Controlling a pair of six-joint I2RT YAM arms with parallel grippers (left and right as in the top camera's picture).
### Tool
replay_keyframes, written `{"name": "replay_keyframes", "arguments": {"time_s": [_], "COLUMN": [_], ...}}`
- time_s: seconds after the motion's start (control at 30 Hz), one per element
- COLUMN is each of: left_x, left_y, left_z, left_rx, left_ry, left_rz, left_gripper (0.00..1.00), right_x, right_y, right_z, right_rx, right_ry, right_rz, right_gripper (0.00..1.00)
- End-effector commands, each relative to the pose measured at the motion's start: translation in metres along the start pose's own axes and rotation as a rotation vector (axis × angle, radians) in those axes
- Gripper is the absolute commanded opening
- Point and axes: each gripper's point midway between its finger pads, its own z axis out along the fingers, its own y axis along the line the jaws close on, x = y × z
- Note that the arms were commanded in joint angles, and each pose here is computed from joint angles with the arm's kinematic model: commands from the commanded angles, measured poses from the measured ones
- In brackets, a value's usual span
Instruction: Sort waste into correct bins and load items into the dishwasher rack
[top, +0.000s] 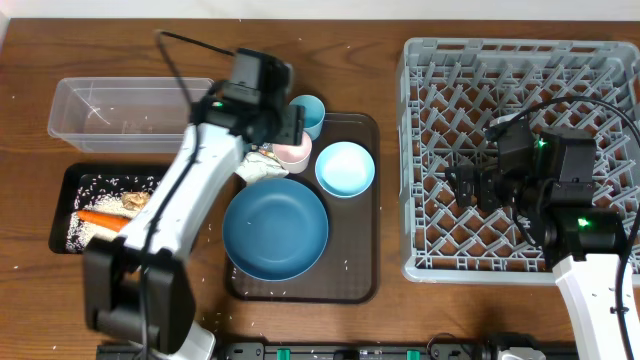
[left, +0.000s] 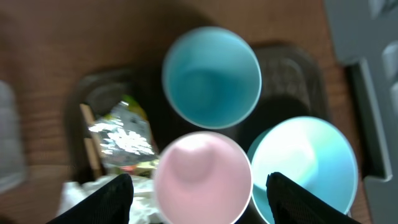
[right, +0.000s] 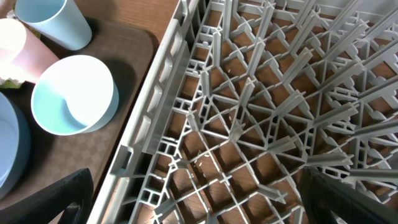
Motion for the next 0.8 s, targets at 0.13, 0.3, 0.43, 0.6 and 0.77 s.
{"name": "replay_keyframes", "arguments": {"time_s": [0.13,0.3,0.43,0.6,0.77], "left_x": [0.0022,0.0053,0.0077,0.0081,0.0103], "left_y": [-0.0093,-0.0098,-0.0094,-0.0094,-0.0081], "left_z": [0.0091,0.0093,0.0092,0.0091,0.0039], "left_rx": [-0.006,-0.006,-0.008,-0.008,-0.011], "left_ry": [0.014,0.026,0.036,0.037,0.044], "left_rz": [0.047,0.047,0.047,0.046,0.043], "left_gripper": [0.70,0.70,0.70,0.70,0.70], "right_x": [-0.0049,-0.0049,-0.0052,-0.0068,-0.0111], "right_y": [0.0034,0.0035,0.0034,0.0032,0.0082], "right_z": [-0.0016,-0.0015,-0.0016,-0.0016,-0.0018], "right_rx": [-0.005,-0.005,-0.004,-0.004,-0.033], "right_ry": [-0.009,-0.009,-0.010,-0.016,-0.035], "right_rz": [-0.001,-0.001,-0.001,-0.003,-0.007], "right_gripper": [0.99,0.99,0.99,0.99,0.99]}}
